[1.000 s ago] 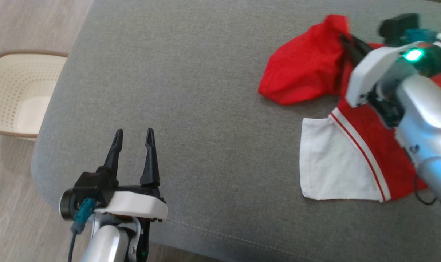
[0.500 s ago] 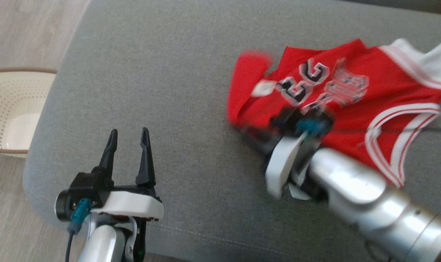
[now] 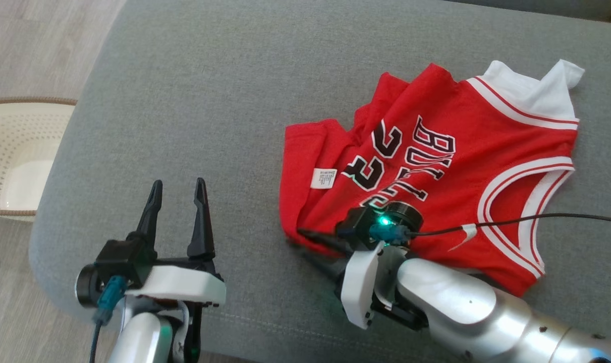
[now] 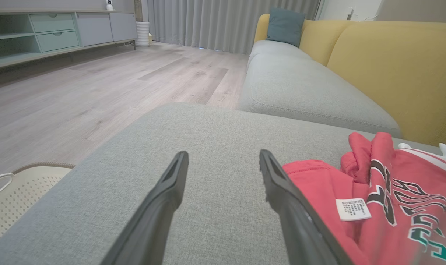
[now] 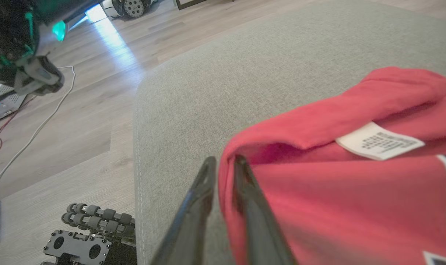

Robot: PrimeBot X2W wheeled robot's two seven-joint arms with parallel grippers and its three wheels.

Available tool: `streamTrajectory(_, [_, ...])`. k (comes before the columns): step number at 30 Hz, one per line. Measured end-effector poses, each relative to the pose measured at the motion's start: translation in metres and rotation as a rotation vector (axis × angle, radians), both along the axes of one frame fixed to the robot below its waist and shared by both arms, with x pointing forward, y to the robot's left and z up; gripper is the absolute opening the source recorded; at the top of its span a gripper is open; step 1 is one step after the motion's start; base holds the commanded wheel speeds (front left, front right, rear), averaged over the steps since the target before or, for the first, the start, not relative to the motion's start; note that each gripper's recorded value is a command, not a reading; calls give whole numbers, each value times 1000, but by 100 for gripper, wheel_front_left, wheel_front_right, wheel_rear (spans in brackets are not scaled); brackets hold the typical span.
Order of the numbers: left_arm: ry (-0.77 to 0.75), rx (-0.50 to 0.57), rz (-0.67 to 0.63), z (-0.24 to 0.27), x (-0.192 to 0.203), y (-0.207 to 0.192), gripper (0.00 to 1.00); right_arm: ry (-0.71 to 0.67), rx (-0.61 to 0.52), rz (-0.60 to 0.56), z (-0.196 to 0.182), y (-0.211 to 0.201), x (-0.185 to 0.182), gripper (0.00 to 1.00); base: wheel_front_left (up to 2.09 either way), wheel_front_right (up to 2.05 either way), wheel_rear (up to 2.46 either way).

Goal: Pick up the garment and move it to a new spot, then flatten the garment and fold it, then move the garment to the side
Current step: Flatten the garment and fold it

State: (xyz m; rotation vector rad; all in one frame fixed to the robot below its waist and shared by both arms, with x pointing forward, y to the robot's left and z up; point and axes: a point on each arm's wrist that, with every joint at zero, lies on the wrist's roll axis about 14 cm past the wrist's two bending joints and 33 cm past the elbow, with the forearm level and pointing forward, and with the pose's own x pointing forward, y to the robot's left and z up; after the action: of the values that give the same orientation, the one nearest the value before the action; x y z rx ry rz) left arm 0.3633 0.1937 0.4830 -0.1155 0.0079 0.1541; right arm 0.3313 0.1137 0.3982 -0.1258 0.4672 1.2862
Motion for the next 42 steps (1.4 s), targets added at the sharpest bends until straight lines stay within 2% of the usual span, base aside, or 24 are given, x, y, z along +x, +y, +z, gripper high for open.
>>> streamTrajectory(8, [-5,-3,-13,1,2,-4,100,3,67,-40,10,-1,2,100,0,0,0])
streamTrajectory(12, [-6,-3,-12,1,1,-4,100,-17,122,-151,26,-9,36,100,0,0,0])
streamTrajectory(15, [-5,-1,-3,1,0,-1,100,-8,118,-242,23,-20,60,100,0,0,0])
streamTrajectory(20, [3,2,23,0,-5,7,100,36,85,-290,11,-15,72,100,0,0,0])
streamTrajectory(26, [13,-2,73,-1,-15,19,100,15,8,-311,5,-12,103,100,0,0,0])
streamTrajectory(32, [22,4,121,-1,-26,31,100,90,-81,-300,-17,-3,100,100,0,0,0])
streamTrajectory(34, [23,3,136,-1,-30,35,100,109,-93,-293,-21,0,97,80,0,0,0])
streamTrajectory(36, [26,6,148,-1,-32,38,100,109,-98,-282,-22,4,97,49,0,0,0])
streamTrajectory(41, [37,3,173,-3,-36,43,100,97,-105,-251,-17,16,104,18,0,0,0])
streamTrajectory(42, [38,3,176,-4,-36,44,100,89,-108,-244,-17,17,105,4,0,0,0])
